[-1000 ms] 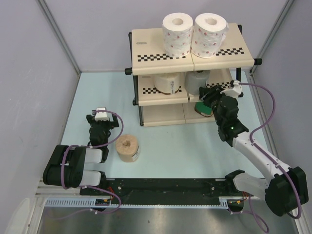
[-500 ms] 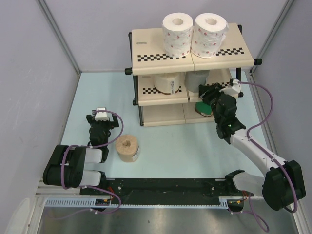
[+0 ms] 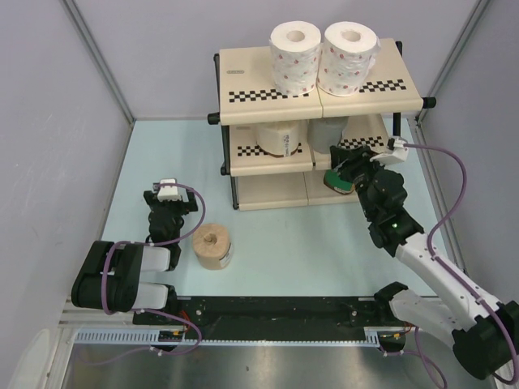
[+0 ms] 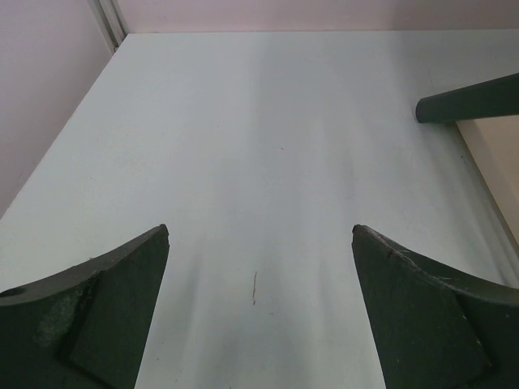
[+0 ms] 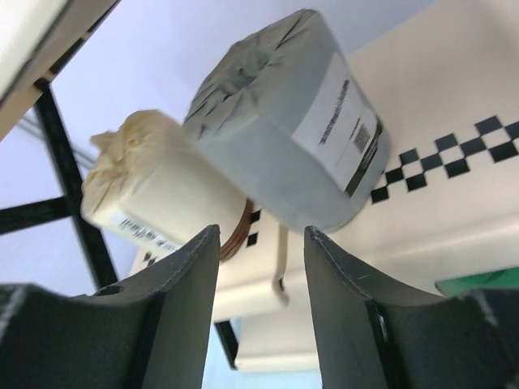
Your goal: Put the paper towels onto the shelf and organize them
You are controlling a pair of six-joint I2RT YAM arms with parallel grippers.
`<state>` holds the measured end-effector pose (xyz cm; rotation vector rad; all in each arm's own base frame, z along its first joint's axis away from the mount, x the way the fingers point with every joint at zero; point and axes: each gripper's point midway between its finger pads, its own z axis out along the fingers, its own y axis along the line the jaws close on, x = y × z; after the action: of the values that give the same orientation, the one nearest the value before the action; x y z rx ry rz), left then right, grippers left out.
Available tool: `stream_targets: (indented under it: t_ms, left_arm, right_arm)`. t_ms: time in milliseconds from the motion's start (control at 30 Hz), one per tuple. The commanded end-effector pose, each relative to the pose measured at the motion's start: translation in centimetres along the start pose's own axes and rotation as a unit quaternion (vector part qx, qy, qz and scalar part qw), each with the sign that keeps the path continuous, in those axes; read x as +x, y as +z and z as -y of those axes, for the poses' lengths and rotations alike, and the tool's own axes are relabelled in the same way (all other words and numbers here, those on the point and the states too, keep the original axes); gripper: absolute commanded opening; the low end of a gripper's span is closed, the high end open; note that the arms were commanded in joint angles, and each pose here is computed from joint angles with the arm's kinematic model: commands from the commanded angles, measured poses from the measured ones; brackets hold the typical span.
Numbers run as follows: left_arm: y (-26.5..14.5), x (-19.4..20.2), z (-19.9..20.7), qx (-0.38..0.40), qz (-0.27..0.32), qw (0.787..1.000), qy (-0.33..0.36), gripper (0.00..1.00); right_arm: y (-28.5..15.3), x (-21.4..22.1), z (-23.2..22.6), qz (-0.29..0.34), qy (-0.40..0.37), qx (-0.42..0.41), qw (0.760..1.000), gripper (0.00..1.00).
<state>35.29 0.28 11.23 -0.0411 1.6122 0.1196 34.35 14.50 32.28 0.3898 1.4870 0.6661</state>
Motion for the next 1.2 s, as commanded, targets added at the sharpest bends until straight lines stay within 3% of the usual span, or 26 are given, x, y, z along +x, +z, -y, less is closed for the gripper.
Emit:
stream_targets:
  t_ms: [0,533,1033,1167]
  left_arm:
    - [0.4,-2.0,0.2,0.007,0.033,0.999,-0.009,1.00]
    - [0.4,-1.9,0.2,0.007,0.032,0.999,-0.009,1.00]
    - [0.5,-1.9,0.3,0.007,0.030,0.999,-0.010,1.00]
    - [0.2,-3.5,-1.6,-0.064,0.047,0.996,-0.027,1.00]
  right_arm:
    - [-2.3,0.8,-0.2,-0.027,-0.016,0.001,1.000,0.53]
    - [-9.3,3.9,1.8,-0.113,-0.013,0.019,0.993,0.60]
    - [-11.6,4.1,4.5,-0.126,-0.038,0.054,0.990,0.66]
    - [-11.9,4.6,4.6,-0.135,-0.026,0.054,0.989,0.67]
